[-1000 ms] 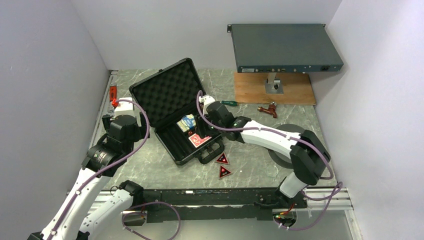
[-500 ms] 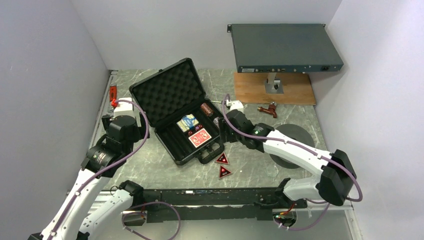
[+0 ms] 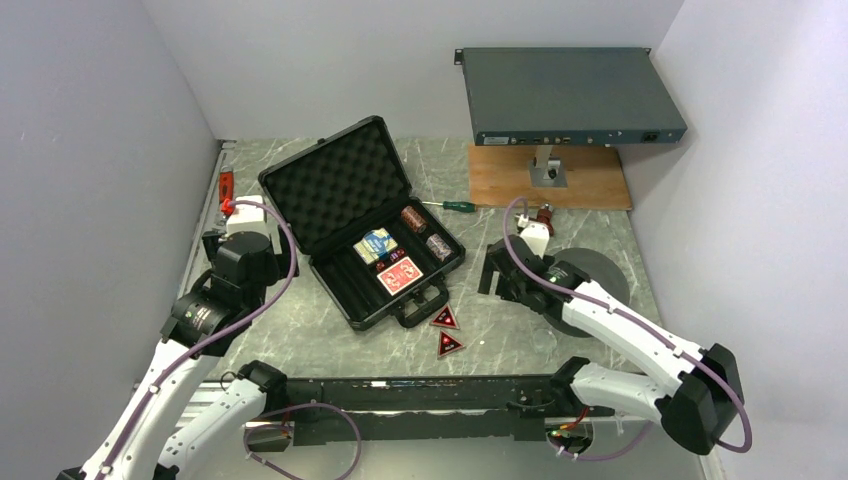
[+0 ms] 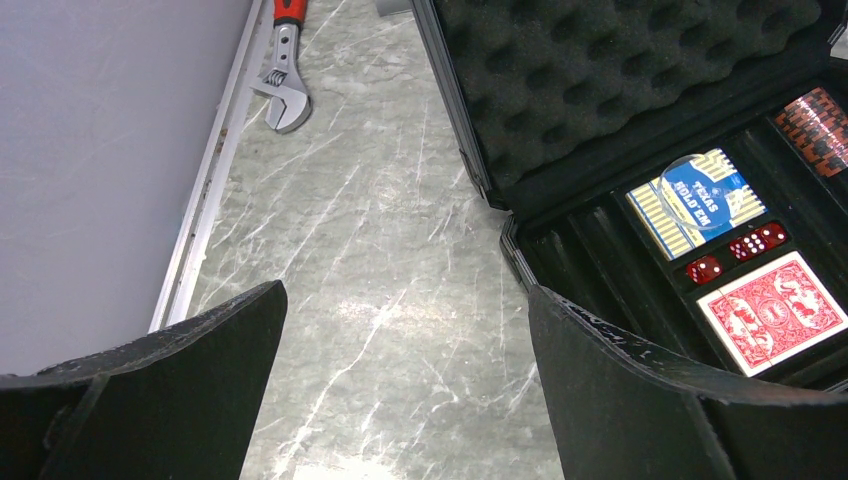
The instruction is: Pack up texas hold em set
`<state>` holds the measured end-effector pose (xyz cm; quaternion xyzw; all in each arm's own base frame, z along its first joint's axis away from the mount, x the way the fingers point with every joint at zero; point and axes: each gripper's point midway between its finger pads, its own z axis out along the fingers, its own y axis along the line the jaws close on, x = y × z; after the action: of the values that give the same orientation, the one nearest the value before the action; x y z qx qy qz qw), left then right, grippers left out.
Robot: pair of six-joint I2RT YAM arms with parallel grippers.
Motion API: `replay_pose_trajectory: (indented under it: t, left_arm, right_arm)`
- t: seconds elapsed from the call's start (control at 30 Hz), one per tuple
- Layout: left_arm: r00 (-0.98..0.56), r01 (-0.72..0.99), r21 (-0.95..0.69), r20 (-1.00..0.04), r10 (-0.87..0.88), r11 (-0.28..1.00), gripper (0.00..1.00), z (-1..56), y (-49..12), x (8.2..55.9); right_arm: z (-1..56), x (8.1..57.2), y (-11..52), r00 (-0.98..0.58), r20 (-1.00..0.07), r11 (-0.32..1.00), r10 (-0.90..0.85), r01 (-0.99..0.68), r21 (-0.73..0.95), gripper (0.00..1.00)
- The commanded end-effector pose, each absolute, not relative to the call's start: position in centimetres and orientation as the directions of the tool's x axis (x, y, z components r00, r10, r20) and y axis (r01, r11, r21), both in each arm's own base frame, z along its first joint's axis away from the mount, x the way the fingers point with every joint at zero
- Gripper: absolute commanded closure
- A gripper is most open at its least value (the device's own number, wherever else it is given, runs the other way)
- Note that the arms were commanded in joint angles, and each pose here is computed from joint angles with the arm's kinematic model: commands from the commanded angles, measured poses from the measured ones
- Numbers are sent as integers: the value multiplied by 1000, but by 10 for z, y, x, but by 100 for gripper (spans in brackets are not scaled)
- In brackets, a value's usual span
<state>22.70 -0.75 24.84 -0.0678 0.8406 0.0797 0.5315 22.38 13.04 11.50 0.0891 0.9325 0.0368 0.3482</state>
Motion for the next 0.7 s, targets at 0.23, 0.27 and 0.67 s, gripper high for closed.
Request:
replay_pose_trajectory:
  t: [0.23, 0.27, 0.67]
  left_arm:
    - [-399, -200, 34, -916, -50, 979, 4, 257, -9, 229]
    - [-399, -201, 34, -916, -50, 979, 4, 257, -8, 229]
    - [-398, -200, 34, -916, -50, 979, 3, 257, -9, 229]
  right_arm:
    - [81, 186, 87, -758, -544, 926, 361, 363, 109, 8]
    - [79, 183, 83, -754, -538, 918, 377, 382, 108, 8]
    - [55, 162, 58, -703, -484, 828, 521, 555, 85, 4]
